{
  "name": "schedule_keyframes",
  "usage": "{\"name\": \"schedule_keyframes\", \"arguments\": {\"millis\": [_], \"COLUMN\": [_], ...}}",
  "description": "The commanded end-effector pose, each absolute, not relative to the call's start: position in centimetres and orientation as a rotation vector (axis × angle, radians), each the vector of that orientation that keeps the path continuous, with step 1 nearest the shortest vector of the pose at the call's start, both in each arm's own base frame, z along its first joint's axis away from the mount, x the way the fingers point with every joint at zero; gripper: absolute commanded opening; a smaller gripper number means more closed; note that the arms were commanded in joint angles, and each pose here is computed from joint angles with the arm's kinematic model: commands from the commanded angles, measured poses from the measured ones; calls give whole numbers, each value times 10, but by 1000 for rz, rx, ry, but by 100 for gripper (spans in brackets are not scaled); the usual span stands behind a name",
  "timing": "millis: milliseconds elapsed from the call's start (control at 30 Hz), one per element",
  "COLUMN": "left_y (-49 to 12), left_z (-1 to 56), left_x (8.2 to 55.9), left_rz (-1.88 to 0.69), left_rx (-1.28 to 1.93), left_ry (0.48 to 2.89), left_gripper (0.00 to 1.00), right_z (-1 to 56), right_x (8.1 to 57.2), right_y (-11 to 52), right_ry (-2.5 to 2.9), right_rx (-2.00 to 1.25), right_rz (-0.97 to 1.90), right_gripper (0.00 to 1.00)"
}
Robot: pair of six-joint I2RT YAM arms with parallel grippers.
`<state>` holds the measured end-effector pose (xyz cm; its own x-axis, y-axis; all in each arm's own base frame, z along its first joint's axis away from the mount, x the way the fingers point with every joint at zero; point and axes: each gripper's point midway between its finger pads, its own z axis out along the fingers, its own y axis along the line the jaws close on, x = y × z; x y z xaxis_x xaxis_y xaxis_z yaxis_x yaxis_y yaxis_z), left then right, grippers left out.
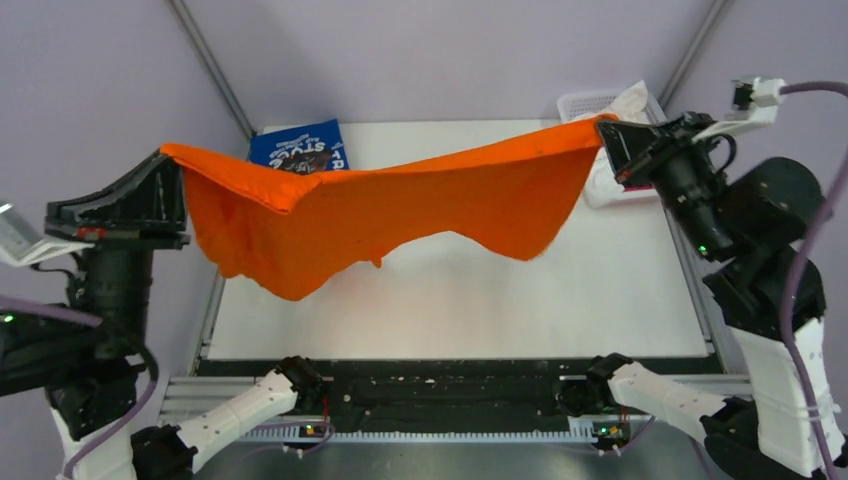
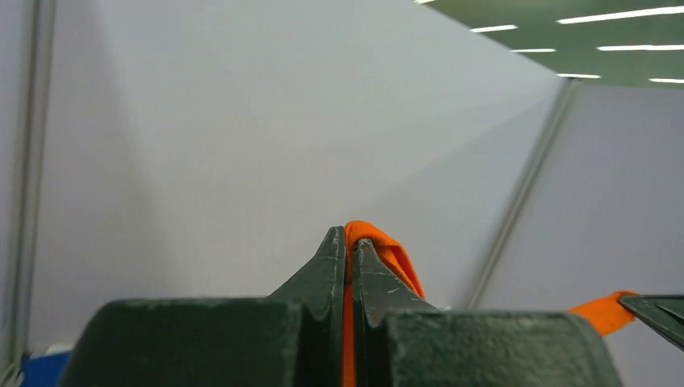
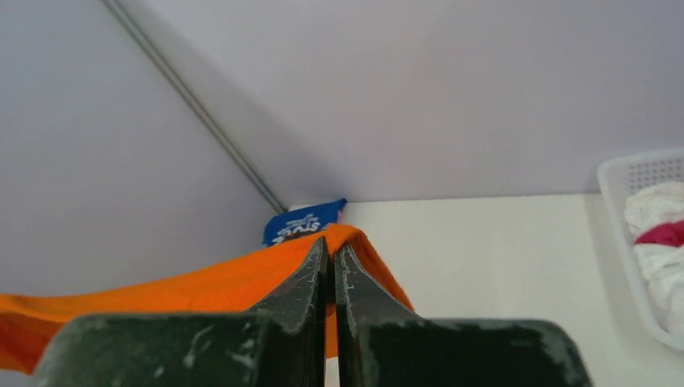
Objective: Fold and stack the t-shirts
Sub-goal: Flatten out the tshirt
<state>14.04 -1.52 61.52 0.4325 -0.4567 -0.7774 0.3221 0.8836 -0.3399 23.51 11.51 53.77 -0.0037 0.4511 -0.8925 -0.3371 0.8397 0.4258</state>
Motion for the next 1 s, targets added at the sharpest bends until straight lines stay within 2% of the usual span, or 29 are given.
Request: {"name": "schedule_keyframes", "arguments": {"millis": [0, 200, 400, 600, 733, 800, 967], "left_y": [-55, -60, -63, -56, -65, -67, -75], "left_z": [642, 660, 652, 609, 550, 506, 351], "left_x": [104, 89, 134, 249, 338, 391, 521], "left_rz": [-630, -661, -549, -191, 81, 149, 256], "left_rx": [160, 210, 114, -160, -248, -266, -231], "left_ry": [950, 911, 987, 1169, 1312, 1412, 1711], "left_gripper": [0, 0, 0, 0, 0, 0, 0], "right_z": [582, 599, 581, 530, 454, 411, 290], "right_x": [178, 155, 189, 255, 318, 350, 433], "right_y": [117, 104, 82, 56, 70, 74, 88], "right_ry": [1322, 1254, 1307, 1439, 1627, 1707, 1928], "right_rx": [-81, -85, 52, 239, 257, 293, 308], "right_rz": [750, 762, 588, 244, 7, -64, -83], "right_gripper": [0, 0, 0, 0, 0, 0, 0]}}
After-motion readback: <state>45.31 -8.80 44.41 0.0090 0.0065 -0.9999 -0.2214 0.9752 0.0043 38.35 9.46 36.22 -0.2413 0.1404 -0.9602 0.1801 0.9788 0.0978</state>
